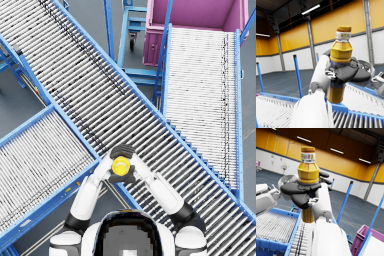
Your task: Pick up the oil and place it on the left assembly line, put the cola on the right, and keep Sprite still
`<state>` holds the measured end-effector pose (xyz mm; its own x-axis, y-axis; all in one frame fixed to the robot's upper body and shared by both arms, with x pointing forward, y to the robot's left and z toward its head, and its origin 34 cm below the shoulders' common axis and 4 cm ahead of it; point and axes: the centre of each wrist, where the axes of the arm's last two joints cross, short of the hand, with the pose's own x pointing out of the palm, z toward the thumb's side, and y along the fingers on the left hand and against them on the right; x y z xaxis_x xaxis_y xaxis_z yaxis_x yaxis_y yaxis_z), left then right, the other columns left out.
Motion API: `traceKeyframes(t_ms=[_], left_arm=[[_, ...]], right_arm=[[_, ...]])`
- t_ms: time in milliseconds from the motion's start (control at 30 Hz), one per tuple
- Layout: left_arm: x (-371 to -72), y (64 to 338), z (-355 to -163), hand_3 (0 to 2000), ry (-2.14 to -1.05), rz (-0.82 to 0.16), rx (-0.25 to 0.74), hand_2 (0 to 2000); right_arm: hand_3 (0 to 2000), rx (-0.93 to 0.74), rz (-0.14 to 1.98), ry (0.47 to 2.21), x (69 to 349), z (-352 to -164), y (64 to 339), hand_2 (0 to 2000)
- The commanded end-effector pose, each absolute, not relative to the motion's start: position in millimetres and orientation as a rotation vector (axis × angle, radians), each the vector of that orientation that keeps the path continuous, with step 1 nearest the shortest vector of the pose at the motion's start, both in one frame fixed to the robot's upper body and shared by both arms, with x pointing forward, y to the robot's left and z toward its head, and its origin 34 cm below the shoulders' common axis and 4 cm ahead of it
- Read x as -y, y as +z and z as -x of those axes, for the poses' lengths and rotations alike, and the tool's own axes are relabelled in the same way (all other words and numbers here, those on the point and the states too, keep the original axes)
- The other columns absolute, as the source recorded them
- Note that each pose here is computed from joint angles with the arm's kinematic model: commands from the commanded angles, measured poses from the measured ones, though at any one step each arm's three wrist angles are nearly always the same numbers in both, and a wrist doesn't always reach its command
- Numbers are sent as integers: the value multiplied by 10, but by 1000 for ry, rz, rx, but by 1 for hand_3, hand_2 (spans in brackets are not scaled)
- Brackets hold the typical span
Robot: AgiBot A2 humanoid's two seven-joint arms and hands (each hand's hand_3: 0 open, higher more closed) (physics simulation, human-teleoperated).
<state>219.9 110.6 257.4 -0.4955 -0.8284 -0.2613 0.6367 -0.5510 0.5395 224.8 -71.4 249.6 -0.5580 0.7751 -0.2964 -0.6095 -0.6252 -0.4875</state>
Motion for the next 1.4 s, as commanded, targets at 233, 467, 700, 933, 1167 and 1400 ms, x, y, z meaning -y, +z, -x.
traceKeyframes(t_ms=[233, 467, 700, 933, 1167, 1400], left_arm=[[-1314, 2565, -2282, 2000, -1982, -599, 471, 2000], [-2254, 2216, -2443, 2000, -1592, -430, 312, 2000], [-2995, 2018, -2331, 2000, -1292, -341, 249, 2000], [-3468, 1545, -2220, 1673, -1116, -164, 159, 639], [-4130, 1456, -2023, 0, -782, -109, 151, 0], [-4027, 2191, -1967, 0, -799, -385, 240, 0]], right_arm=[[40, 546, 689, 2045, 988, -2166, 2794, 0], [0, 533, 687, 1964, 1208, -2203, 2806, 0], [0, 550, 658, 1975, 1136, -2230, 2798, 0], [0, 606, 642, 1989, 1021, -2218, 2861, 0], [0, 604, 608, 2009, 940, -2244, 2821, 0], [0, 649, 601, 1908, 1097, -2333, 2938, 0]])
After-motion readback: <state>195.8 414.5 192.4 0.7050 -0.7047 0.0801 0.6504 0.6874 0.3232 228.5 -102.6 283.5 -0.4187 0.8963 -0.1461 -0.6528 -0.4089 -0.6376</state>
